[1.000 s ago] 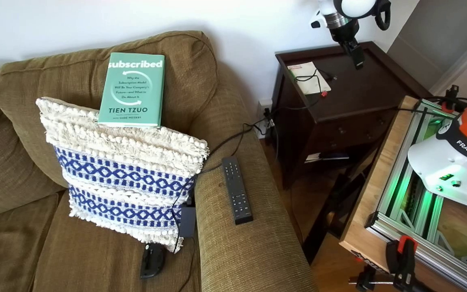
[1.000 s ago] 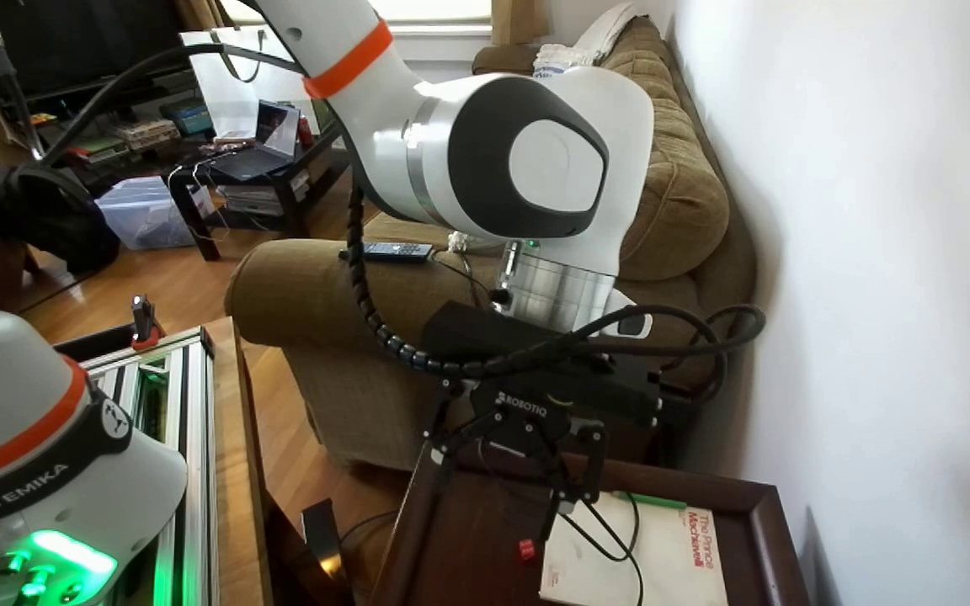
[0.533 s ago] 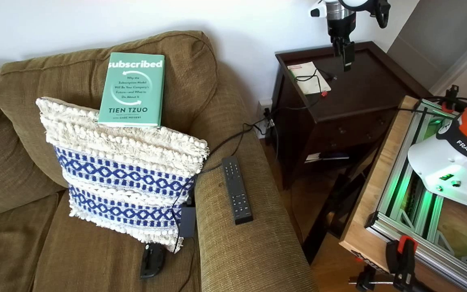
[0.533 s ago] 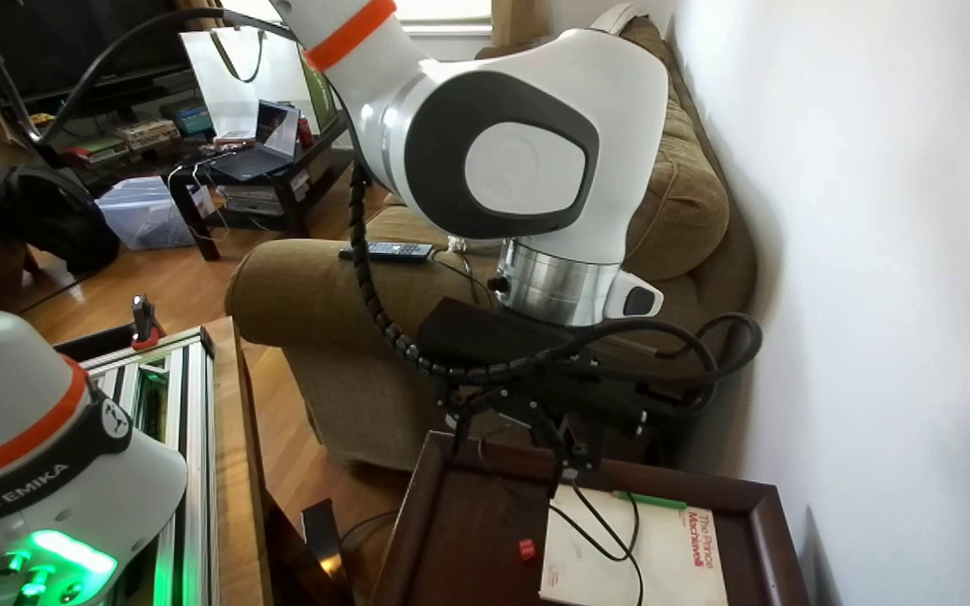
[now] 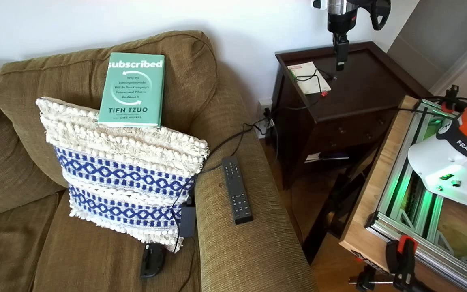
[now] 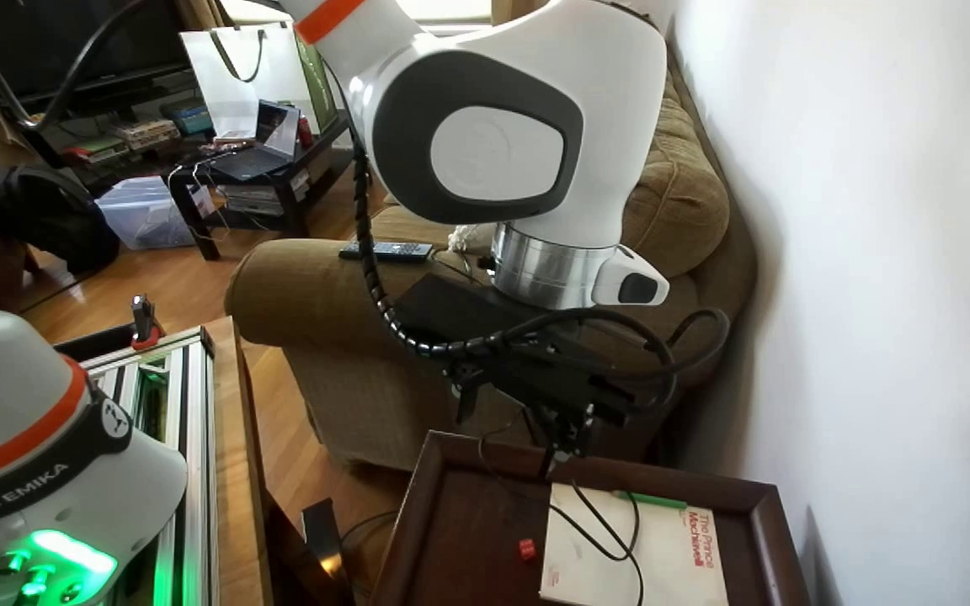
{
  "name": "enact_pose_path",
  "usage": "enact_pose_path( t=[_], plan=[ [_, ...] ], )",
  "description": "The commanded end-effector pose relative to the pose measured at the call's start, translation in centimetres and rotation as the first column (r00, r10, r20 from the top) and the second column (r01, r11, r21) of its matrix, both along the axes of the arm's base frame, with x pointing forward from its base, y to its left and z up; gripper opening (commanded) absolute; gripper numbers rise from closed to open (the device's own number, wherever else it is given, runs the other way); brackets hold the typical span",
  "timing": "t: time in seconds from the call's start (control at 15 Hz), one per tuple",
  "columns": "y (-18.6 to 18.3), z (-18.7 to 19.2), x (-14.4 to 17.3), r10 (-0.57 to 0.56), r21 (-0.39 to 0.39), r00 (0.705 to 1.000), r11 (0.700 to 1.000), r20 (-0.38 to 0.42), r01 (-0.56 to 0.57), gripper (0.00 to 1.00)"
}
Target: Pick up the die and drop it
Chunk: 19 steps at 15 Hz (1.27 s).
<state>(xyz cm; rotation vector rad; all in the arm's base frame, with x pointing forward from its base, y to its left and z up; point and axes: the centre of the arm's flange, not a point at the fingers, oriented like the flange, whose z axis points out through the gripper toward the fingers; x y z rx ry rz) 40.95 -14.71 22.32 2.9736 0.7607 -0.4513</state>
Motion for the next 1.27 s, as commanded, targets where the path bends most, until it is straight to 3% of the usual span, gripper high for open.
enact_pose_path(
  t=[0.0, 0.4, 0.67, 0.73, 1.2],
  plan=[
    [0.1, 1.7, -1.8, -0.121, -0.017, 0.993, 0.992, 0.01, 0.121, 1.0],
    [0.5, 4.2, -3.0, -0.244, 0.029, 0.97, 0.97, 0.024, 0.243, 1.0],
    [0.9, 5.3, -4.4, -0.316, 0.019, 0.948, 0.949, 0.032, 0.315, 1.0],
    [0.2, 4.3, -2.5, -0.27, 0.005, 0.962, 0.963, 0.022, 0.27, 1.0],
    [0.3, 4.4, -2.5, -0.27, 0.005, 0.963, 0.963, 0.025, 0.27, 1.0]
  ],
)
